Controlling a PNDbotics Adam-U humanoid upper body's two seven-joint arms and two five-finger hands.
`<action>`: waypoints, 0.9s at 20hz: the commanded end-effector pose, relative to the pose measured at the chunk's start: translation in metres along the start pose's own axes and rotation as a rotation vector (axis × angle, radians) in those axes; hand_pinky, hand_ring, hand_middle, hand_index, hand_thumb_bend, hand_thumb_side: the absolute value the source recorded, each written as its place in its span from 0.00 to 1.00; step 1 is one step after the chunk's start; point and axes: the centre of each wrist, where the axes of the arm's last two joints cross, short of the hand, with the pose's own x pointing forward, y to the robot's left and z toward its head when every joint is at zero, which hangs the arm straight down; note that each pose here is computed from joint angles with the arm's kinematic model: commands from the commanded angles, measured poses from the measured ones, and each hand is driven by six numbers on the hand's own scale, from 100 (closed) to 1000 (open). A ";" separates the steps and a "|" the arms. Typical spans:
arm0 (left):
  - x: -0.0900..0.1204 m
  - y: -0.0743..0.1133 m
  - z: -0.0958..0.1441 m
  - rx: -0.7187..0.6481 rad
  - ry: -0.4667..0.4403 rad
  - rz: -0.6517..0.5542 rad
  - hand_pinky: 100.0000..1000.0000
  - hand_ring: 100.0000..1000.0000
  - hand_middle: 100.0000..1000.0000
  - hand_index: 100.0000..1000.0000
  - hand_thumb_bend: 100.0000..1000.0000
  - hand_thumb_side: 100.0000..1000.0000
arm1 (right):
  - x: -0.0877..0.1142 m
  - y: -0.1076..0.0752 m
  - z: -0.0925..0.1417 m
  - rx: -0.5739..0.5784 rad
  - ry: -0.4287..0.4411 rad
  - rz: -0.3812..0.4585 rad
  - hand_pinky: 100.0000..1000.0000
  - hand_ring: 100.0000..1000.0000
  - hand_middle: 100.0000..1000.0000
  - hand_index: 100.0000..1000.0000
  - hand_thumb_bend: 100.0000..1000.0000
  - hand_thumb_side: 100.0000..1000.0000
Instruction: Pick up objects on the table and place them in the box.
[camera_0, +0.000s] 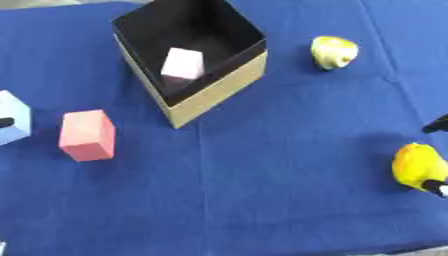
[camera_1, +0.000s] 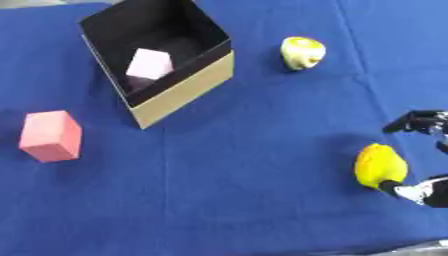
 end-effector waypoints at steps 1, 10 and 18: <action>0.006 0.001 -0.005 -0.015 -0.030 -0.003 0.61 0.73 0.66 0.84 0.09 0.71 | 0.003 -0.010 0.001 0.008 0.007 0.019 0.80 0.80 0.75 0.83 0.47 0.33; 0.006 0.000 -0.006 -0.020 -0.030 0.002 0.61 0.73 0.66 0.83 0.09 0.71 | 0.006 -0.009 -0.002 0.027 0.012 -0.032 0.79 0.74 0.61 0.75 0.42 0.23; 0.006 -0.001 -0.006 -0.022 -0.031 0.004 0.61 0.74 0.66 0.83 0.09 0.71 | 0.008 -0.010 -0.005 0.044 -0.019 -0.045 0.76 0.67 0.47 0.62 0.31 0.00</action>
